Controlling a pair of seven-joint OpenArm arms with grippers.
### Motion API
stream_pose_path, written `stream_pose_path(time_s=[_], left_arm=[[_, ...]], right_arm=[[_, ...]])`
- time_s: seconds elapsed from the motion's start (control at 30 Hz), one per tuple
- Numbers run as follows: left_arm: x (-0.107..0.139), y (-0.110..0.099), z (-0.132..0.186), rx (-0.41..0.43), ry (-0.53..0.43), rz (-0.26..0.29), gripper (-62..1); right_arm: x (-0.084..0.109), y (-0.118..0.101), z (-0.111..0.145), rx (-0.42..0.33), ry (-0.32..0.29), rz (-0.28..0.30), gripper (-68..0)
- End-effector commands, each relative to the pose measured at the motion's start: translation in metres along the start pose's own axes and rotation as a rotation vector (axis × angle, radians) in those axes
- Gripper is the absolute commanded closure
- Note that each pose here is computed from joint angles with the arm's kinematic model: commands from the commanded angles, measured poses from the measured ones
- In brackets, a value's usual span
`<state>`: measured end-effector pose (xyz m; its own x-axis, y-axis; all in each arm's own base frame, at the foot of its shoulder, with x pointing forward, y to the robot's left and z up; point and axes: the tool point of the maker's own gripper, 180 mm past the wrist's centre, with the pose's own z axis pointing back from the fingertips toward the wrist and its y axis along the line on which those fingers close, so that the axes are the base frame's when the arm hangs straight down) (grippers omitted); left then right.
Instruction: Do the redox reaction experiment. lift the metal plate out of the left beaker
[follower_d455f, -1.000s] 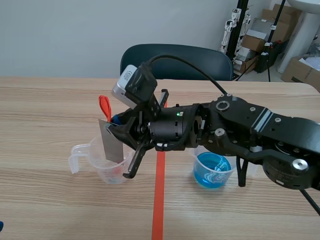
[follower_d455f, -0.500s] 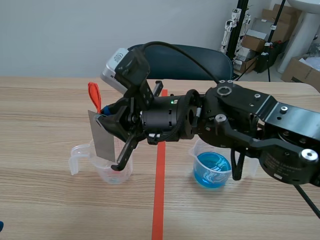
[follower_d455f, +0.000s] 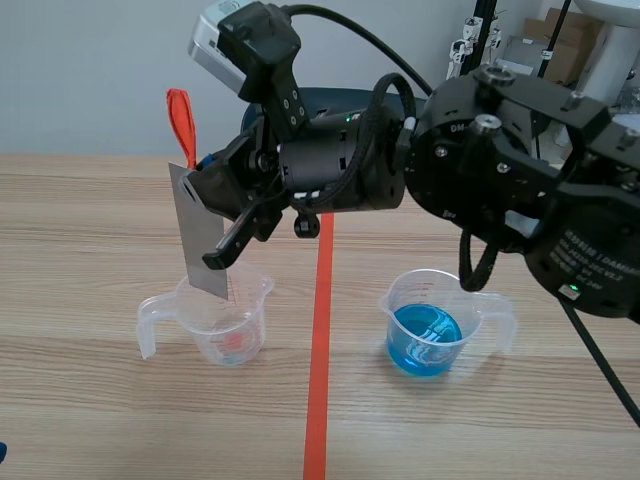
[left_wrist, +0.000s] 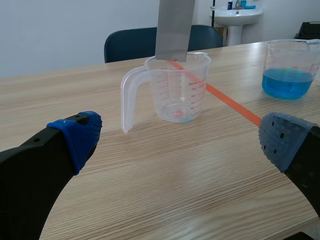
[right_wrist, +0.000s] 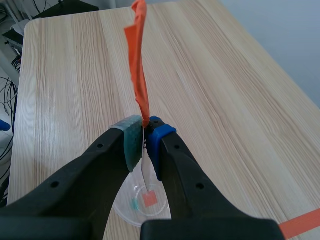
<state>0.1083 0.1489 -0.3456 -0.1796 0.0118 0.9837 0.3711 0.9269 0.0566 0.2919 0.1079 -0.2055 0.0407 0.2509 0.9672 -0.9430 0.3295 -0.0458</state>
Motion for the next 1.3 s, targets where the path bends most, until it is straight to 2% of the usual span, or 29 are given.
stream_pose_path(time_s=[0.0,0.17,0.3,0.37,0.53,0.8,1.0,1.1,1.27], left_arm=[[0.011,0.002,0.000,-0.004,-0.054,-0.010,-62.3],[0.011,0.002,0.000,-0.004,-0.054,-0.010,-62.3],[0.011,0.002,0.000,-0.004,-0.054,-0.010,-62.3],[0.011,0.002,0.000,-0.003,-0.054,-0.010,-62.3],[0.011,0.002,0.000,-0.003,-0.054,-0.010,-62.3],[0.011,0.002,0.000,-0.004,-0.054,-0.010,-62.3],[0.011,0.002,0.000,-0.004,-0.054,-0.010,-62.3],[0.011,0.002,0.000,-0.004,-0.054,-0.010,-62.3],[0.011,0.002,0.000,-0.004,-0.054,-0.010,-62.3]], right_arm=[[0.024,-0.005,0.004,-0.003,-0.048,0.014,-0.4],[0.049,-0.009,0.016,-0.016,-0.068,0.016,-0.4],[0.070,-0.011,0.025,-0.023,-0.078,0.051,-0.4],[0.074,-0.013,0.028,-0.028,-0.080,0.066,-0.4],[0.075,-0.011,0.033,0.006,-0.081,0.016,-0.4],[0.080,-0.014,0.041,0.032,-0.079,-0.015,-0.4],[0.079,-0.016,0.044,0.046,-0.026,0.003,-0.4],[0.070,-0.010,0.041,0.070,0.033,0.025,-0.4],[0.061,0.006,0.034,0.126,0.066,0.022,-0.4]])
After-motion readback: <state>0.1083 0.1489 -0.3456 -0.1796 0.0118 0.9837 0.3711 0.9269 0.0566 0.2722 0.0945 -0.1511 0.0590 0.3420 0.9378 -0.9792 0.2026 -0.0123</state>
